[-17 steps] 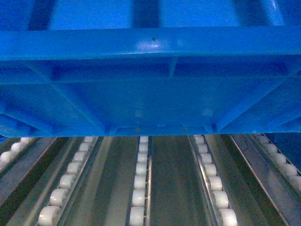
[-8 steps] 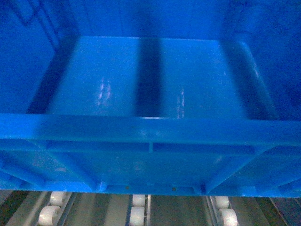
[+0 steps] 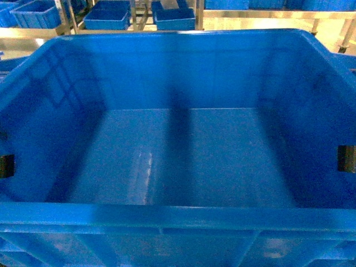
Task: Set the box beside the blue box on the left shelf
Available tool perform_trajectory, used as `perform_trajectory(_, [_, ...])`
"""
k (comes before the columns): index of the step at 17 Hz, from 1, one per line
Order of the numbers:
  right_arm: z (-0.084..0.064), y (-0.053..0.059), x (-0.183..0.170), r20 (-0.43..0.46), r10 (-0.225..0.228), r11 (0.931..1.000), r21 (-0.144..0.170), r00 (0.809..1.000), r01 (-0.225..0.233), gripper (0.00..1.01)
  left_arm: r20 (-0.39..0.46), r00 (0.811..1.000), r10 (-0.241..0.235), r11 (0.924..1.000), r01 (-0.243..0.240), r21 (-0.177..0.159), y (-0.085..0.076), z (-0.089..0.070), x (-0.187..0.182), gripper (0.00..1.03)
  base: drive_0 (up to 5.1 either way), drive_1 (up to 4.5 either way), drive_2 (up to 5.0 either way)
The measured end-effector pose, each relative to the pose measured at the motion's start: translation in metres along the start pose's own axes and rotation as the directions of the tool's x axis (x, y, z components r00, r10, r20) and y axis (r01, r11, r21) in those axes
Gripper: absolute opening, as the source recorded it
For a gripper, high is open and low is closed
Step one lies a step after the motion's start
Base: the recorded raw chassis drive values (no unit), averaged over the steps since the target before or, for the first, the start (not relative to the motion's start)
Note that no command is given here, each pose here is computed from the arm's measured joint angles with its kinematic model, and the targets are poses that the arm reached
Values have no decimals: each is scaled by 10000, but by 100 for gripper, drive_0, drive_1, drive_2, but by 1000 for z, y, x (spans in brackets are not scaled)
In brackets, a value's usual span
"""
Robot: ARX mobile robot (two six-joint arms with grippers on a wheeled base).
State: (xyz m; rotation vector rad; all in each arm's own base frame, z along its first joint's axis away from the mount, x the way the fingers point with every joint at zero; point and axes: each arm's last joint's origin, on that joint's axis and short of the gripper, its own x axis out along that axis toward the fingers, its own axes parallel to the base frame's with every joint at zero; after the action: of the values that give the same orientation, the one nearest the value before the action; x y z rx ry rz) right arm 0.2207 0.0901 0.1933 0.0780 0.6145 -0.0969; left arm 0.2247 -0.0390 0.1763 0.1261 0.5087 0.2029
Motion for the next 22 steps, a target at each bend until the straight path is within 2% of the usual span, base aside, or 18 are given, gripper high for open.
perform_trajectory(1, [-1,1,1,-61,70,10000,59,10000,-70,10,-155,9998,-117,9999,115,-66,0,-3,4,12,0,0,0])
perform_trajectory(4, [0,4,2,-356,306,9994,149,9989,-301,9,-612,9981,88,9999,-93,-73,6,-4,9,12,0,0,0])
perform_trajectory(5, [-2,6,1,-458,425,9990,185,9980,-417,9,-720,9972,176,9998,-178,-19,8,-5,10,12,0,0,0])
perform_trajectory(7, [-10,9,3,-924,423,9982,471,9948,-380,9,-858,9962,167,9991,-133,393,15,0,12,12,0,0,0])
perform_trajectory(10, [-11,11,1,-905,349,9984,476,9953,-307,9,-947,9955,54,9992,-16,399,17,0,14,12,0,0,0])
perform_trajectory(11, [-9,11,2,-593,293,9983,530,9978,-262,12,-791,9967,166,9993,-139,344,16,1,14,19,0,0,0])
perform_trajectory(12, [-3,14,0,92,343,9956,870,9994,-350,23,-336,9955,886,9956,-874,342,11,3,13,30,0,0,0])
perform_trajectory(13, [6,15,-6,736,659,9894,1248,9951,-747,32,269,9917,1261,9919,-1256,-198,13,10,12,41,0,0,0])
perform_trajectory(14, [11,13,-12,1159,691,9861,1426,9909,-854,39,552,9843,1676,9850,-1648,-520,16,14,11,46,0,0,0])
perform_trajectory(15, [16,13,-15,1511,746,9830,1554,9857,-982,46,982,9773,1877,9788,-1778,-1017,19,20,9,54,0,0,0])
perform_trajectory(16, [19,12,-17,1643,720,9824,1586,9838,-984,56,1196,9711,2067,9730,-1912,-1293,21,23,6,63,0,0,0])
perform_trajectory(17, [19,11,-16,1656,690,9832,1556,9838,-952,69,1517,9656,2110,9695,-1870,-1583,22,27,5,77,0,0,0])
perform_trajectory(19, [24,9,-17,2182,621,9795,1740,9739,-1015,96,2246,9500,2170,9629,-1705,-2092,23,33,1,100,0,0,0])
perform_trajectory(20, [28,7,-18,2660,275,9767,1981,9636,-826,100,2792,9336,2247,9578,-1589,-2395,24,40,-4,97,0,0,0])
perform_trajectory(21, [31,5,-21,2950,-129,9778,2038,9554,-497,98,3099,9227,2293,9545,-1508,-2572,25,44,-9,98,0,0,0])
perform_trajectory(22, [31,5,-22,2973,-185,9782,2031,9546,-443,98,3059,9244,2276,9553,-1511,-2543,25,43,-8,98,0,0,0])
